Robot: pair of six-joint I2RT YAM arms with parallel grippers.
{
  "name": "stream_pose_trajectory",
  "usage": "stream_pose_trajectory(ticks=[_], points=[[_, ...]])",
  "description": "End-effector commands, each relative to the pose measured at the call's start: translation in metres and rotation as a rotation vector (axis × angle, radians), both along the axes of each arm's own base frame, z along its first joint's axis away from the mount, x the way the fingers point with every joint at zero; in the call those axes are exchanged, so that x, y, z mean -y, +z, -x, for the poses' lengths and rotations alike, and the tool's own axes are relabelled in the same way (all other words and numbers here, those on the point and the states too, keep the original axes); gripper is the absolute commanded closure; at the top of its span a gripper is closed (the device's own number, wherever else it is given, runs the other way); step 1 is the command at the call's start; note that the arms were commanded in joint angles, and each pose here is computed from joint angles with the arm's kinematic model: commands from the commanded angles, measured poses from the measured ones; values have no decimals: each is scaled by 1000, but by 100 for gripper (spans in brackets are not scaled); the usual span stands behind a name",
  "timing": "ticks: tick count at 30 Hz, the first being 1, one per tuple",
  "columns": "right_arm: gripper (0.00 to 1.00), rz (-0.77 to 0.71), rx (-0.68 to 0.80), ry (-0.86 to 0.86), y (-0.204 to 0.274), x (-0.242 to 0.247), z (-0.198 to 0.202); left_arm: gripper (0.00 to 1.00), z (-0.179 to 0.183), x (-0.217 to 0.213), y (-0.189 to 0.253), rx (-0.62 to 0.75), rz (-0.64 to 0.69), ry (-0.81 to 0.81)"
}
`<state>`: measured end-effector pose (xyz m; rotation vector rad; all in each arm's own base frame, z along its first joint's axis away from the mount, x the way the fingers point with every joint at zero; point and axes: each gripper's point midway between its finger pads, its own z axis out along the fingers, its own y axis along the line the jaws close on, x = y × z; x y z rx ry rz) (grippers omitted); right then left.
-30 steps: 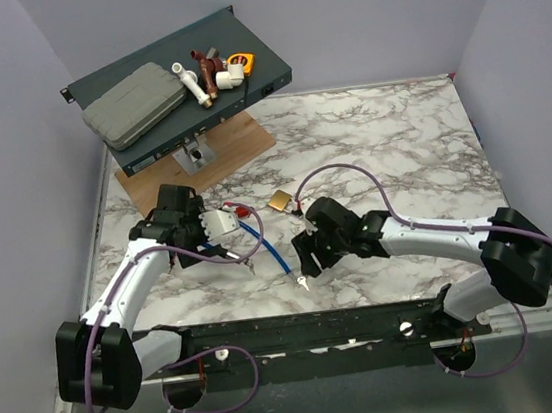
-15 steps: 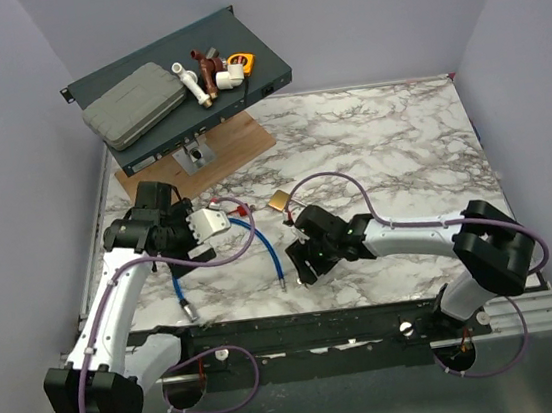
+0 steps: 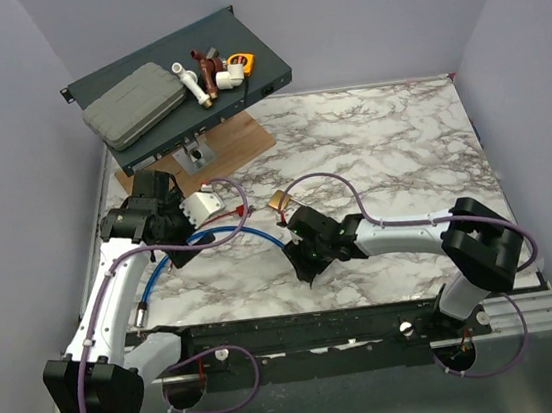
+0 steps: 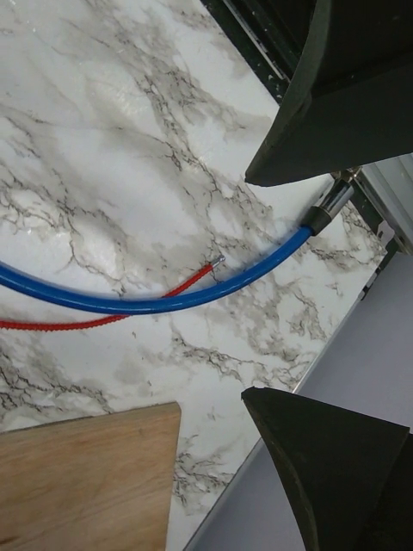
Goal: Unlock with the key
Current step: Place the lock at the center of the board, then pick up the key from the center of the board.
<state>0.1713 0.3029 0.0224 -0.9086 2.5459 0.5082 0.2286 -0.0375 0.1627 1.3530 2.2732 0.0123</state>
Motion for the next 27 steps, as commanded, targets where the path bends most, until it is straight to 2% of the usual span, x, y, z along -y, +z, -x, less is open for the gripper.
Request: stream_pose_trajectory(ticks=[1, 7, 9, 11, 14, 27], points=[[51, 95, 36, -40, -12, 14, -7, 1, -13, -8, 7, 35, -15, 93], [53, 127, 97, -103, 2, 36, -10, 1, -11, -3, 4, -9, 10, 101], [57, 107, 112, -112, 8, 37, -11, 2, -12, -3, 3, -13, 11, 108], [66, 94, 120, -118, 11, 37, -11, 2, -12, -3, 1, -22, 6, 110], [70, 86, 123, -121, 12, 36, -12, 2, -9, -6, -1, -36, -10, 111], [66, 82, 94, -86, 1, 23, -13, 1, -4, -7, -1, -38, -19, 108]])
